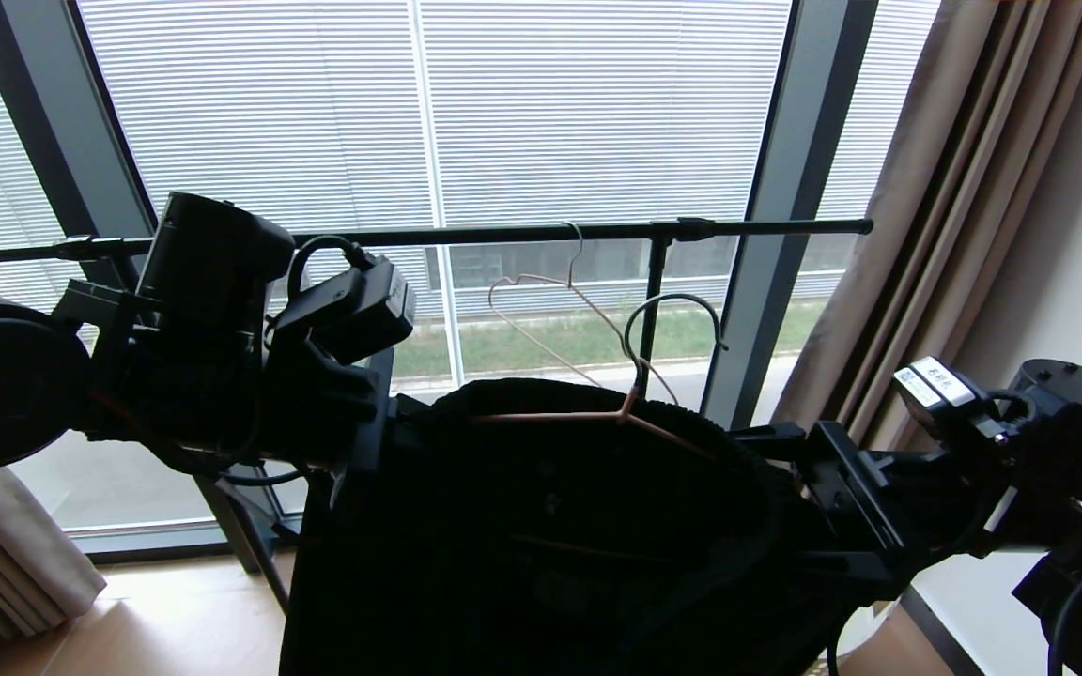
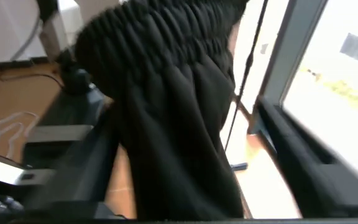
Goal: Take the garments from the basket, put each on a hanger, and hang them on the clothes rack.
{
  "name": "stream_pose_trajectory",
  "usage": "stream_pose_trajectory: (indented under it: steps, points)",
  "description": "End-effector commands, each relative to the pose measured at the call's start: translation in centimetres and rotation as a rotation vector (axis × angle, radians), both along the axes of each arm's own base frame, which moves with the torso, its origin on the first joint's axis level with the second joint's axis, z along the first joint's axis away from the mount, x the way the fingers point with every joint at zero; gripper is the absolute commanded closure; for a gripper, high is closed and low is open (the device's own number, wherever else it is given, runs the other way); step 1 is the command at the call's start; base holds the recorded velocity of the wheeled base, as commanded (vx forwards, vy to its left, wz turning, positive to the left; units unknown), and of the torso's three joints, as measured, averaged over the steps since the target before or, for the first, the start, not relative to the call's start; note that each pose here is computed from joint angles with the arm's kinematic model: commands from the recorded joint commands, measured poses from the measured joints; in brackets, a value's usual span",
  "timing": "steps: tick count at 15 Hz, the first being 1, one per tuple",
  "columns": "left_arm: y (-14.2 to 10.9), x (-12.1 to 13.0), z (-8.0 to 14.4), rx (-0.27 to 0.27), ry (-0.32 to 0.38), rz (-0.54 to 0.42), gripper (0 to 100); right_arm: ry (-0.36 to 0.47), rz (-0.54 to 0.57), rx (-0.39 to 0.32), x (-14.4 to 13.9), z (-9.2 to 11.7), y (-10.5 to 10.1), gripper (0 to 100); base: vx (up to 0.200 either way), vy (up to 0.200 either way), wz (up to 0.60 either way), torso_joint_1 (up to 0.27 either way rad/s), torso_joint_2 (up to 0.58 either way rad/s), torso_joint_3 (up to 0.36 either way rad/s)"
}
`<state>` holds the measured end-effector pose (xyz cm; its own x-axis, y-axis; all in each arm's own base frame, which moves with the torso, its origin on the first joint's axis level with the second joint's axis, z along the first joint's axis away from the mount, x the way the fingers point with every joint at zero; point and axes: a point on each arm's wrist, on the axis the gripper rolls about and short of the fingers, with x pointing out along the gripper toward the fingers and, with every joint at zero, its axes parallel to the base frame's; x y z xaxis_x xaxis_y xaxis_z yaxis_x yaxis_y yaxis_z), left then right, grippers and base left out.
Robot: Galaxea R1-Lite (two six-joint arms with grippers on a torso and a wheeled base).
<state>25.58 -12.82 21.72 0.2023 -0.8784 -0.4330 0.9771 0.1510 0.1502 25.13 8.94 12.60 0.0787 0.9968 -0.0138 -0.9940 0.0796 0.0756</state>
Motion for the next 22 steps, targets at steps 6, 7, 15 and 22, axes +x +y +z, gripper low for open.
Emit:
stream_pose_trajectory:
  steps: [6,7,15,22]
  points:
    - [2.2,-0.3,1.2,-0.064,0.022,0.038,100,-0.042,-0.035,-0.011,0.6,-0.6,-0.9,0,0.0,0.0,0.0,0.0,0.0,0.0]
    - [2.5,-0.4,1.2,-0.077,0.027,0.03,100,-0.041,-0.043,-0.01,0.8,-0.5,-1.0,0,0.0,0.0,0.0,0.0,0.0,0.0]
    - [4.9,-0.6,1.3,-0.116,0.034,0.063,100,-0.038,-0.078,-0.005,1.3,-0.2,-1.9,0,0.0,0.0,0.0,0.0,0.0,0.0]
    - [7.0,-0.3,1.4,-0.196,0.104,0.081,100,-0.005,-0.074,-0.012,1.6,-1.1,-1.8,0,0.0,0.0,0.0,0.0,0.0,0.0]
